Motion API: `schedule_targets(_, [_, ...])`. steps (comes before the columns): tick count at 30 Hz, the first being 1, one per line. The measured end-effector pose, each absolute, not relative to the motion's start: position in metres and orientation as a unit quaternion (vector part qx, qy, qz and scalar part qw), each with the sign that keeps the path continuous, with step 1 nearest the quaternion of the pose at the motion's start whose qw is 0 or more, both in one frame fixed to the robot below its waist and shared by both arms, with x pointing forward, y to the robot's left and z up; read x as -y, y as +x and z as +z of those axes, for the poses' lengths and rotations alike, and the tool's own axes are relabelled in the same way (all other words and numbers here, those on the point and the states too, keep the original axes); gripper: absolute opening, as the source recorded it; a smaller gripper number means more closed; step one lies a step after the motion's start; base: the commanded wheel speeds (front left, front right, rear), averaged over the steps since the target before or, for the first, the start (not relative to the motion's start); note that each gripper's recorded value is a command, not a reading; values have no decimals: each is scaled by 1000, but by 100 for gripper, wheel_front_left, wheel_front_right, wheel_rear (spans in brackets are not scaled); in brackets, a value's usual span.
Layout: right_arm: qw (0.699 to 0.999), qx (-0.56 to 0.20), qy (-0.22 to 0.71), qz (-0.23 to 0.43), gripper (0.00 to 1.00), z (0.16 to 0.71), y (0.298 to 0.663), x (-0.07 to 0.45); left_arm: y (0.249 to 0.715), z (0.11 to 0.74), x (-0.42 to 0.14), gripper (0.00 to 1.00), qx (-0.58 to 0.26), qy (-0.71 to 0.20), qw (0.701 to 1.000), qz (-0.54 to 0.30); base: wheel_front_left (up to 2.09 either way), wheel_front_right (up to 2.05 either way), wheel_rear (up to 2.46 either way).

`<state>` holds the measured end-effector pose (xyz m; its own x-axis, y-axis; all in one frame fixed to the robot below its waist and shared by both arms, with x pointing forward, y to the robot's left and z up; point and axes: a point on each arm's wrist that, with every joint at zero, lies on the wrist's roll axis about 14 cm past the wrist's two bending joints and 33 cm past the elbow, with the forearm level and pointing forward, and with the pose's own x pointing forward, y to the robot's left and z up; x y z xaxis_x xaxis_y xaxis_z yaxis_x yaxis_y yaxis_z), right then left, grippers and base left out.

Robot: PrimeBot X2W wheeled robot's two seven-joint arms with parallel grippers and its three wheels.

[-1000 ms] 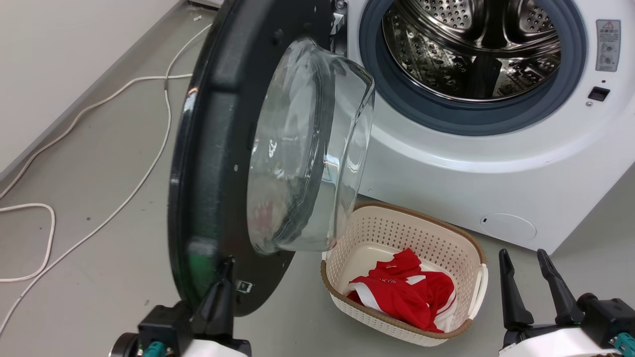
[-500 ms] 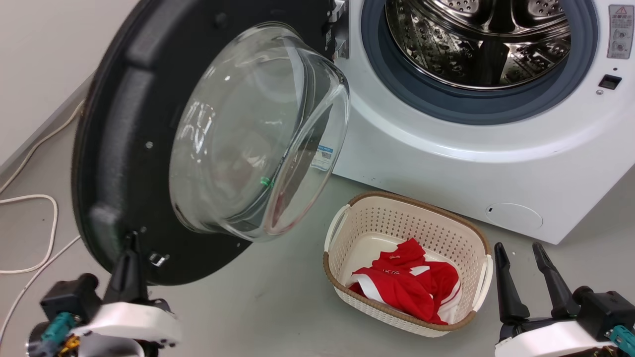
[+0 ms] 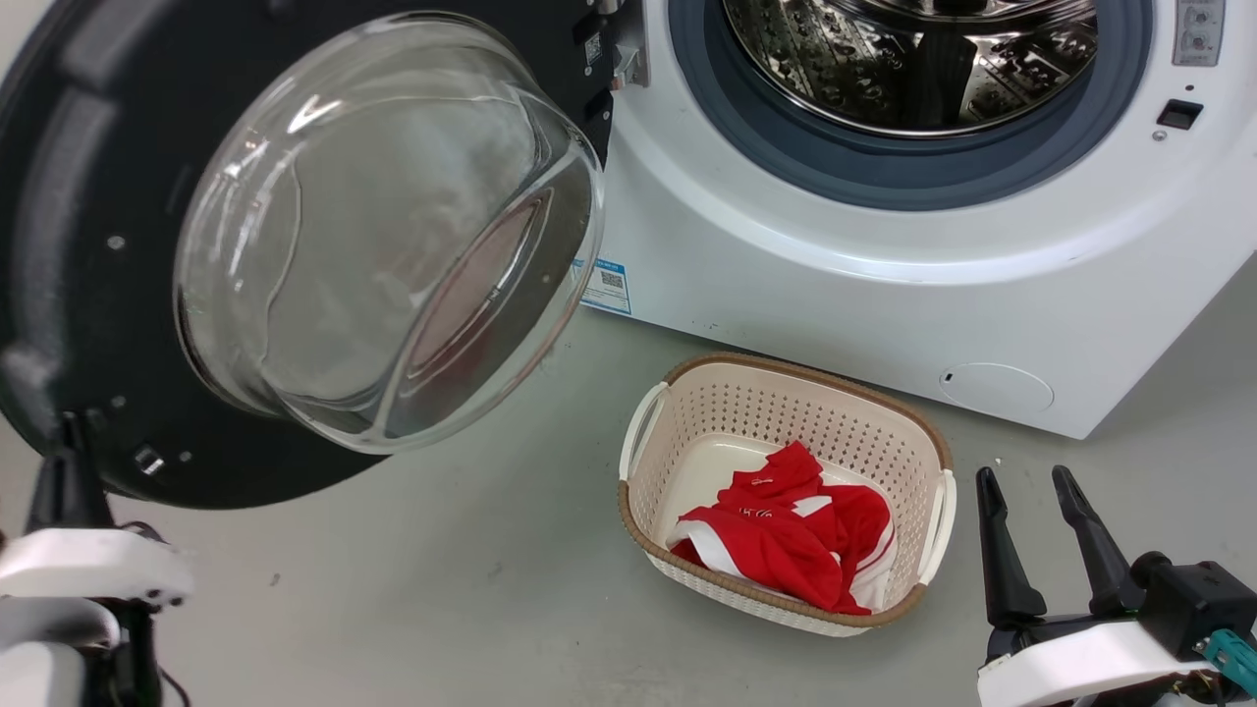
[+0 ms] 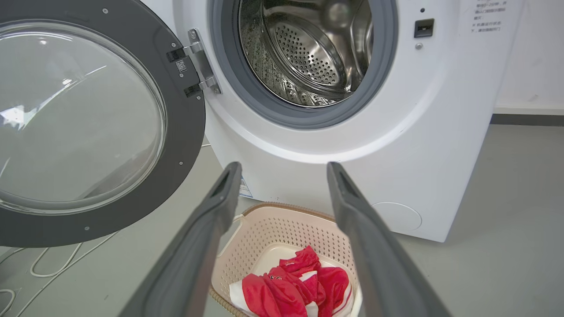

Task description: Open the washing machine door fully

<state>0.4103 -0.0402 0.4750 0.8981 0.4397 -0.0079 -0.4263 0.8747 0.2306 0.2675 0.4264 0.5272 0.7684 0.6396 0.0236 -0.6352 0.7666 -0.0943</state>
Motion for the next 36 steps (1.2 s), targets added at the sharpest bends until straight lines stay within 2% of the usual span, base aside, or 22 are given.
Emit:
schedule_targets(16, [969, -36, 106, 221, 100, 470, 420, 41, 275, 526, -484, 0, 9, -26, 925, 380, 0, 0, 0])
schedule_targets(24, [969, -34, 104, 223, 100, 472, 419, 39, 279, 522, -489, 0, -11, -11, 927, 375, 0, 0, 0])
schedule_targets(30, [969, -28, 103, 224, 100, 477, 416, 39, 279, 532, -485, 0, 8, -3, 929, 370, 0, 0, 0])
schedule_targets(36, [969, -19, 105, 222, 100, 485, 410, 42, 261, 528, -469, 0, 18, 4, 930, 368, 0, 0, 0])
